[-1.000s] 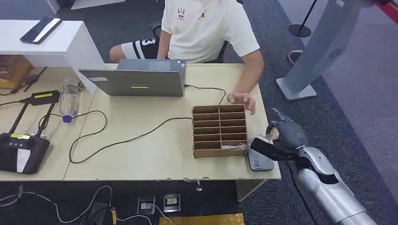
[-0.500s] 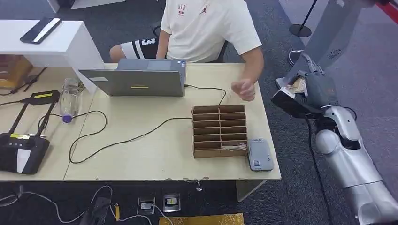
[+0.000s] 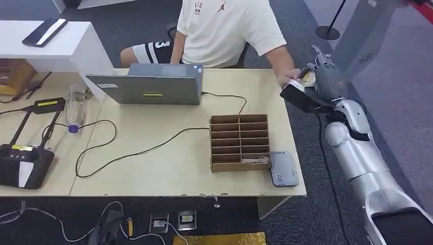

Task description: Pass the card to the sensor for recognition and then transmit it.

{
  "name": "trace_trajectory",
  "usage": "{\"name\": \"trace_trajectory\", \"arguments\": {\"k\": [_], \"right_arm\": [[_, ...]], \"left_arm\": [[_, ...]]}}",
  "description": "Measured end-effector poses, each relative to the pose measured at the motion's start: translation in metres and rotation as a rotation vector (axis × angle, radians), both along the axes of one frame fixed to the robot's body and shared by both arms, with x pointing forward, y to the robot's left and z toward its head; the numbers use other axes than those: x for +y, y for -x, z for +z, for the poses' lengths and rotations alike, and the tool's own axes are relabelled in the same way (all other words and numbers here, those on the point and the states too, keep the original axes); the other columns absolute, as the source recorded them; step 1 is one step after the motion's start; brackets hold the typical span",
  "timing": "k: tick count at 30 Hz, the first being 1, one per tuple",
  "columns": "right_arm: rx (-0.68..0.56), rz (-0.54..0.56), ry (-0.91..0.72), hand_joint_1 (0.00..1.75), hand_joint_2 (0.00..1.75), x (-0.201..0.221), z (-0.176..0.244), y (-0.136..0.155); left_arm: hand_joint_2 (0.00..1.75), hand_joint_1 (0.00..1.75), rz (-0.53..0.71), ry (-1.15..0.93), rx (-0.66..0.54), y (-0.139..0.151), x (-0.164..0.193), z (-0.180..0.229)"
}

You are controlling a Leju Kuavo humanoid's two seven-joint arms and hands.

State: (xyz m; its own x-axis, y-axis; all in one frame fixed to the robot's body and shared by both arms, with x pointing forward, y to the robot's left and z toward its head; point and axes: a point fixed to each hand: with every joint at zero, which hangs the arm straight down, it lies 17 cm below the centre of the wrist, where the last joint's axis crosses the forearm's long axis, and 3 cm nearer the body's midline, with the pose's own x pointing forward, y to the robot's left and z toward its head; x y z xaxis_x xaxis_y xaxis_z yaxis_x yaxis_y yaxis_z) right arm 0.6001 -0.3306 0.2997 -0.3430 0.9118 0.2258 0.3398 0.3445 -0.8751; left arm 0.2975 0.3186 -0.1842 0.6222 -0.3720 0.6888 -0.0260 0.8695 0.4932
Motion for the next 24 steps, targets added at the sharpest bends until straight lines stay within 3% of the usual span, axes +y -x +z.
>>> {"name": "trace_trajectory", "arguments": {"k": [6,7,8,9,19,24], "right_arm": [[0.049,0.0,-0.01,1.75,1.75,0.008,-0.02,-0.007],[0.059,-0.001,-0.01,1.17,1.75,0.008,-0.024,-0.008],[0.066,-0.002,-0.012,0.8,1.75,0.009,-0.028,-0.009],[0.073,-0.003,-0.013,0.0,1.75,0.01,-0.031,-0.009],[0.081,-0.004,-0.045,0.0,1.75,0.014,-0.043,-0.012],[0.102,0.023,-0.168,0.0,1.75,0.015,-0.041,-0.012]], "left_arm": [[0.0,0.0,0.001,0.002,0.004,0.003,-0.001,-0.002],[0.0,0.0,0.002,0.002,0.007,0.004,-0.001,-0.002],[0.0,0.0,0.005,0.004,0.009,0.006,0.0,-0.003],[0.0,0.0,0.007,0.005,0.012,0.008,0.0,-0.004],[0.0,0.0,0.017,0.011,0.016,0.01,0.0,-0.005],[0.0,0.0,0.022,0.017,0.008,0.01,-0.001,-0.004]]}}
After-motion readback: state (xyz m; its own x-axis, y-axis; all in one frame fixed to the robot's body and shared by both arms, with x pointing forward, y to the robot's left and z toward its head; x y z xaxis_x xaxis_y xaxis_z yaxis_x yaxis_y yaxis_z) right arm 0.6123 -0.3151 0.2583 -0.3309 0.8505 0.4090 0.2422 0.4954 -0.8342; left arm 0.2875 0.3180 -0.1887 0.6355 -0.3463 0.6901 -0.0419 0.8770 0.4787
